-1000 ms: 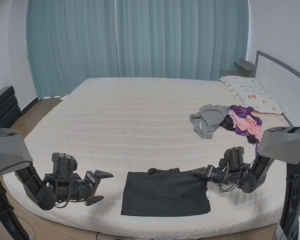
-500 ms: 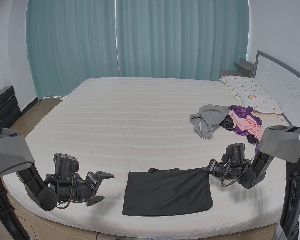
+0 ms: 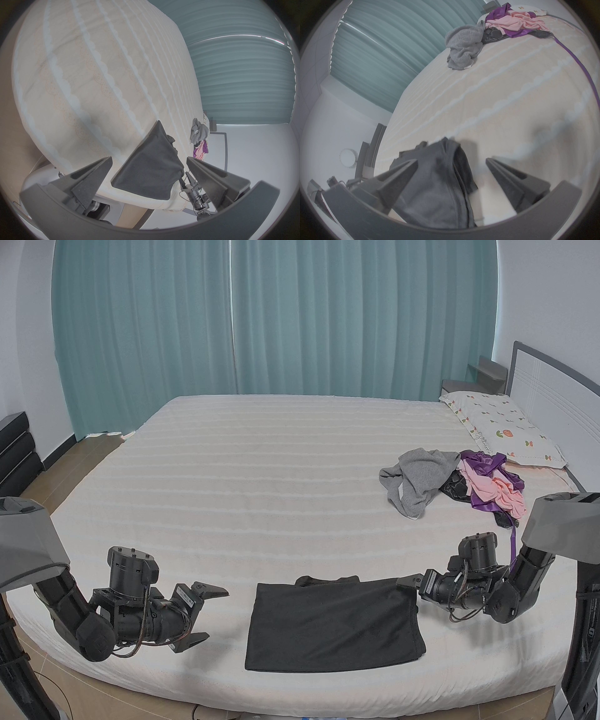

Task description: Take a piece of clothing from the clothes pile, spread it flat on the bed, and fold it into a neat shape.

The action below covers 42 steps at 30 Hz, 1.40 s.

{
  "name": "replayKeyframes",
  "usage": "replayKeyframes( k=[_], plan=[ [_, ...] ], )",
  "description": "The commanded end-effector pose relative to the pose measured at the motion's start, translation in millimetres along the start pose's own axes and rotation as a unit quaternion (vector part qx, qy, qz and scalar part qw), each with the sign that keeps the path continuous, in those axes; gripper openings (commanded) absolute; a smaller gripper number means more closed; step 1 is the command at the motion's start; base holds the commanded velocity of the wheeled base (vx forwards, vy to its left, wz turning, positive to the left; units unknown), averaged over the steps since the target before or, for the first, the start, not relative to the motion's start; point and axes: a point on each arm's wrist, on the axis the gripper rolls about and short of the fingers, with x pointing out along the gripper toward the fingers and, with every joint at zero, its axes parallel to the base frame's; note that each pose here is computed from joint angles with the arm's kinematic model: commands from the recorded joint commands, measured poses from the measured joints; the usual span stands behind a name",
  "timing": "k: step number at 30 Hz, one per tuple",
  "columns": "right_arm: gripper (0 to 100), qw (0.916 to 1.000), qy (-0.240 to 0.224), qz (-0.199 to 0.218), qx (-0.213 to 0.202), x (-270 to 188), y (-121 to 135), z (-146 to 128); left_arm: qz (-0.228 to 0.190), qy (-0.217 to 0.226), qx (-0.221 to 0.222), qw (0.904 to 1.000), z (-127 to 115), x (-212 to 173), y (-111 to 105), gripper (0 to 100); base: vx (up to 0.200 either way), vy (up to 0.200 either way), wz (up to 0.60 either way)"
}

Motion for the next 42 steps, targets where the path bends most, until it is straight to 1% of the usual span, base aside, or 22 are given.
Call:
replayKeyframes(
  k=[1,5,7,8,9,11,16,18,19,23,32,42],
  plan=[
    [100,0.9991,0.032,0.014,-0.024,-38.0,-2.0,-13.7,0.0,0.0,0.0,1.0,0.0,0.2,0.1,100,0.0,0.0,0.0],
    [100,0.9963,0.067,0.017,-0.051,-63.9,-3.6,-42.6,0.001,0.0,-0.001,1.0,0.3,0.1,0.4,100,0.0,0.0,0.0],
    [100,0.9945,0.084,0.017,-0.06,-73.0,-8.4,-57.1,0.001,0.0,-0.001,1.0,0.1,0.0,0.7,100,0.0,0.0,0.0],
    [100,0.9937,0.09,0.017,-0.064,-76.8,-10.2,-63.1,0.0,0.0,-0.001,1.0,0.3,0.1,0.2,100,0.0,0.0,0.0],
    [100,0.9937,0.09,0.017,-0.064,-76.8,-10.2,-63.1,0.0,0.0,-0.001,1.0,0.3,0.1,0.2,100,0.0,0.0,0.0],
    [100,0.9925,0.099,0.019,-0.068,-83.4,-15.9,-77.6,0.001,0.0,0.0,1.0,-0.1,0.2,0.2,100,0.0,0.0,0.0],
    [100,0.9926,0.095,0.024,-0.072,-80.8,-23.6,-88.9,0.0,0.0,-0.001,1.0,0.3,0.1,0.2,100,0.0,0.0,0.0],
    [100,0.993,0.082,0.038,-0.076,-78.2,-23.7,-91.8,0.001,0.0,-0.001,1.0,0.3,0.1,0.4,100,0.0,0.0,0.0],
    [0,0.9931,0.08,0.038,-0.077,-77.7,-24.0,-92.0,0.0,0.0,-0.001,1.0,0.3,0.1,0.2,100,0.0,0.0,0.0],
    [0,0.9916,0.096,0.034,-0.08,-75.4,-27.5,-102.3,0.001,0.0,0.0,1.0,-0.1,0.2,0.2,100,0.0,0.0,0.0],
    [0,0.9929,0.088,0.03,-0.074,-80.0,-29.2,-99.4,0.001,0.0,0.0,1.0,-0.1,0.2,0.2,100,0.0,0.0,0.0],
    [0,0.996,0.055,0.026,-0.065,-87.4,-32.8,-86.8,0.001,0.0,0.0,1.0,-0.1,0.2,0.2,100,0.0,0.0,0.0]
  ],
)
